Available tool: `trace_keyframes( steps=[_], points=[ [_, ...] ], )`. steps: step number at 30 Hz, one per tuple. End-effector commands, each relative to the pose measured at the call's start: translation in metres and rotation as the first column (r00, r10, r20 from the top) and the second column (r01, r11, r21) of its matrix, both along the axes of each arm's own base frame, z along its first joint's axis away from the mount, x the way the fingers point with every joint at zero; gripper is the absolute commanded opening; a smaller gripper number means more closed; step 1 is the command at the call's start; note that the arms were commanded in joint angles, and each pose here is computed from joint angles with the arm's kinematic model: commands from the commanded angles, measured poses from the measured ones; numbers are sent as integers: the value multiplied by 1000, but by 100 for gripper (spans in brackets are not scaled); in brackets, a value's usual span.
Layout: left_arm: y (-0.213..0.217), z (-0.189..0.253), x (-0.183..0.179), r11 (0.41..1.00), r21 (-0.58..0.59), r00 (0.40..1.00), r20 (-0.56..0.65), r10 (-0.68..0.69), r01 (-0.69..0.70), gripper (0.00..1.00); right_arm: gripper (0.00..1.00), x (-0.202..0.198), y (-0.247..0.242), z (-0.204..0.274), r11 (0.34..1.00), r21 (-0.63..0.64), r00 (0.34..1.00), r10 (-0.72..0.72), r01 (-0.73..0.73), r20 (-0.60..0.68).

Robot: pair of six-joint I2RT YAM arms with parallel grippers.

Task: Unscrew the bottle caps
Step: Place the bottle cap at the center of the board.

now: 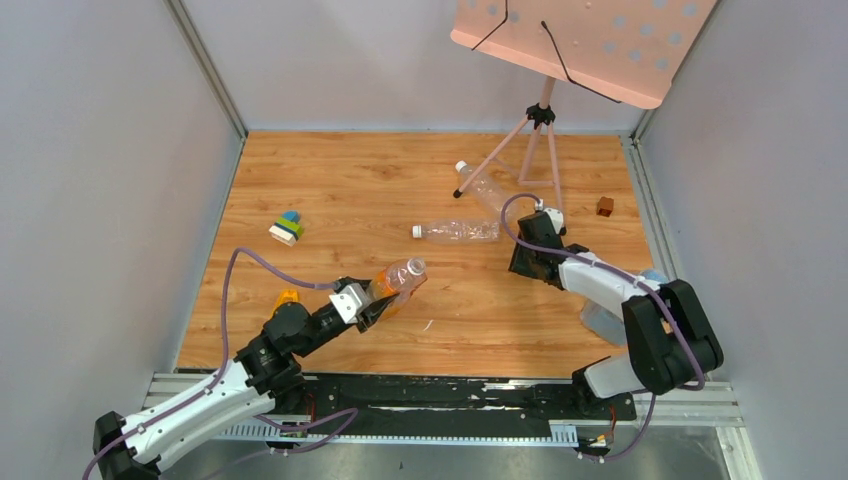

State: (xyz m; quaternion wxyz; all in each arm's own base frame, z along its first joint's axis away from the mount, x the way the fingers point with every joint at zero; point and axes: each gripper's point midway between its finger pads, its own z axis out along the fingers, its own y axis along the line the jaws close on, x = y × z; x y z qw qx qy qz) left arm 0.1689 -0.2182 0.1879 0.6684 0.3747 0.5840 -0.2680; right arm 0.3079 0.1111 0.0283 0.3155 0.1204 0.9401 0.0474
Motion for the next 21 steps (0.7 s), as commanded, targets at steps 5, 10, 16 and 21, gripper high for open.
trace_keyframes(
  steps=[5,10,16,21],
  points=[
    [4,33,6,999,-29,998,52,34,-32,2,14,-12,9,11,997,65,999,47,-47,1],
    [6,36,5,999,-24,998,59,35,-33,2,17,-12,16,5,993,75,996,89,-87,-21],
    [6,39,5,999,-16,997,67,35,-34,2,38,-3,-1,8,1000,2,1000,-13,13,3],
    [4,40,6,999,-27,998,59,35,-34,3,57,3,-8,28,999,-10,997,-38,38,74]
  ],
)
